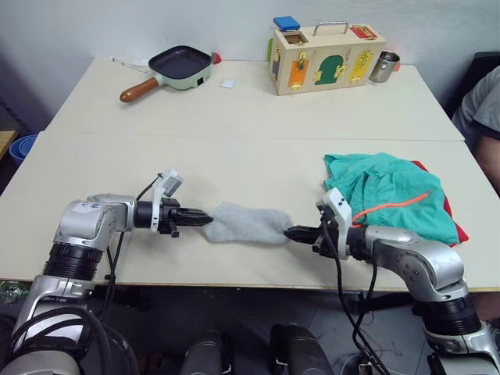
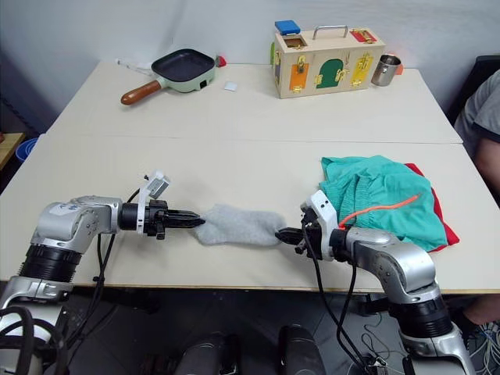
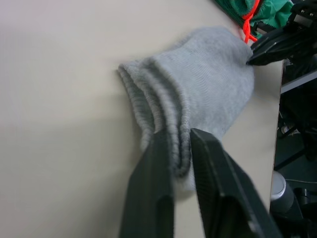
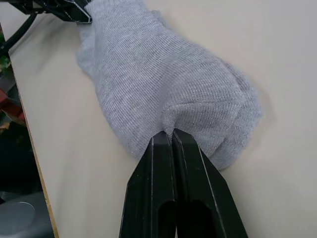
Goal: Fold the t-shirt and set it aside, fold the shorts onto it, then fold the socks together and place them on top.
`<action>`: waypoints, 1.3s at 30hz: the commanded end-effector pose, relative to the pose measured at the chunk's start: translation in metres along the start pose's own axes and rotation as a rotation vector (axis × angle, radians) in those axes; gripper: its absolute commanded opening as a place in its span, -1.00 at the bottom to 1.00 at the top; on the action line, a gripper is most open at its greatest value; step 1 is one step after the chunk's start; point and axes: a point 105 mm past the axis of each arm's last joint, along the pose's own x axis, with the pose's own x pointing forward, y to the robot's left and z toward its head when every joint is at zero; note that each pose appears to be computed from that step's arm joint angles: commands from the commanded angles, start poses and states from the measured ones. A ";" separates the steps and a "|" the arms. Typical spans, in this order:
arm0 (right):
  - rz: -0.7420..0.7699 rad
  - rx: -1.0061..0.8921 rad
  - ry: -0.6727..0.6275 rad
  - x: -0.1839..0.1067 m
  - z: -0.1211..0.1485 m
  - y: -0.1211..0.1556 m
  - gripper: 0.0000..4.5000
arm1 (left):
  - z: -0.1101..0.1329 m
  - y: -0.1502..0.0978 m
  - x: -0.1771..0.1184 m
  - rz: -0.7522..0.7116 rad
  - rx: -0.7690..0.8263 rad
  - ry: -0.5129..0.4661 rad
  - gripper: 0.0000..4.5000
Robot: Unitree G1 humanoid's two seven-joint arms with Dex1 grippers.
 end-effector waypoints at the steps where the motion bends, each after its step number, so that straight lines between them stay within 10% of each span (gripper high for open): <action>1: -0.052 -0.079 -0.098 -0.007 0.016 -0.004 -0.57 | 0.009 0.000 -0.009 0.031 0.054 -0.040 -0.17; 5: -0.098 -0.156 -0.189 -0.015 0.030 -0.011 0.06 | 0.015 0.003 -0.014 0.072 0.081 -0.094 0.37; 8: -0.025 -0.197 -0.277 -0.030 0.044 -0.002 0.51 | 0.025 -0.004 -0.023 0.066 0.152 -0.184 0.38; 11: 0.099 -0.252 -0.333 -0.038 0.054 0.017 0.54 | 0.036 -0.021 -0.027 0.021 0.258 -0.273 0.19; 19: 0.039 -0.464 -0.297 0.036 0.041 0.031 -0.59 | 0.029 -0.030 0.032 0.003 0.406 -0.278 -0.93; 22: -0.007 -0.528 -0.252 0.056 0.026 0.026 -0.98 | 0.017 -0.011 0.052 0.089 0.371 -0.253 -1.00; 33: -0.211 -0.465 -0.193 0.034 0.007 -0.033 -0.98 | -0.028 0.006 0.071 0.149 0.299 -0.134 -1.00; 39: -0.221 -0.332 -0.395 -0.003 0.044 -0.039 -0.82 | -0.009 -0.005 0.070 0.128 0.359 -0.249 -1.00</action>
